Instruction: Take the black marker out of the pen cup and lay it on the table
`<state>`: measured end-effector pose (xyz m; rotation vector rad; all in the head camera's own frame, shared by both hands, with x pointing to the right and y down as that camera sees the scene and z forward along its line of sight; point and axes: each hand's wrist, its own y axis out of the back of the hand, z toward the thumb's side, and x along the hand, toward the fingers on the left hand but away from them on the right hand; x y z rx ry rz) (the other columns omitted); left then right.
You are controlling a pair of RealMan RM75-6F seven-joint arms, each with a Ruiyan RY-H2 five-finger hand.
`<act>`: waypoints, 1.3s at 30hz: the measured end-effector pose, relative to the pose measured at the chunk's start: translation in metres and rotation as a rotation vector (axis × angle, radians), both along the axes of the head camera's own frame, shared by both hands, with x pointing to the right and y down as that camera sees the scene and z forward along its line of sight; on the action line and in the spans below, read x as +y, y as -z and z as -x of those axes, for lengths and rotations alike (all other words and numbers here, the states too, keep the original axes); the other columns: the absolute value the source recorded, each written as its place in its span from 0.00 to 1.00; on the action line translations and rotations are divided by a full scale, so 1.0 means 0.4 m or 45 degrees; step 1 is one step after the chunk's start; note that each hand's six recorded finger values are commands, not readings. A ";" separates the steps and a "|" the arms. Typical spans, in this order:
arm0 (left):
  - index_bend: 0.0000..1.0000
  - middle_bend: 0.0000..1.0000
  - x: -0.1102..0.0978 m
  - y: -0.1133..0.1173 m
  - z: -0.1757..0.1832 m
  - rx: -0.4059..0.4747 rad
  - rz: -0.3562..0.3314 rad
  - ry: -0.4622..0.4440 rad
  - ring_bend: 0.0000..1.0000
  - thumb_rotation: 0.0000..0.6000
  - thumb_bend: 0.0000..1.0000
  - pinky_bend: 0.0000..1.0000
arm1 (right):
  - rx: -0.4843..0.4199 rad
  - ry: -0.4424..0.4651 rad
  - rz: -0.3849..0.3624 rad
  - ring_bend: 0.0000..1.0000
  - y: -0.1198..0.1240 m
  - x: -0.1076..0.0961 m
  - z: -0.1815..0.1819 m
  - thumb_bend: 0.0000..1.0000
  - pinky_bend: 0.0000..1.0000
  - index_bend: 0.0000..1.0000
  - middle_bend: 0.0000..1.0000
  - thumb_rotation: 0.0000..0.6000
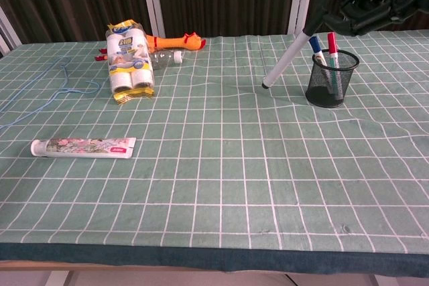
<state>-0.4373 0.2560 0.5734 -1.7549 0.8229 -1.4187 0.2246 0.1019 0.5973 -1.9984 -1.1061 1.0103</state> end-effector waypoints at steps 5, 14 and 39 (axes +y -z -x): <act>0.14 0.01 0.000 -0.001 -0.001 -0.002 0.002 -0.002 0.01 1.00 0.45 0.30 | -0.163 -0.052 0.168 1.00 -0.091 0.009 -0.039 0.94 1.00 0.79 1.00 1.00; 0.14 0.01 -0.001 0.000 -0.001 0.000 -0.001 -0.002 0.01 1.00 0.45 0.30 | -0.141 -0.093 0.428 1.00 -0.265 0.058 -0.132 0.94 1.00 0.76 1.00 1.00; 0.14 0.01 0.000 -0.001 -0.002 -0.001 0.005 -0.004 0.01 1.00 0.45 0.30 | 0.759 0.125 0.313 0.87 -0.148 0.110 -0.223 0.21 0.88 0.04 0.76 1.00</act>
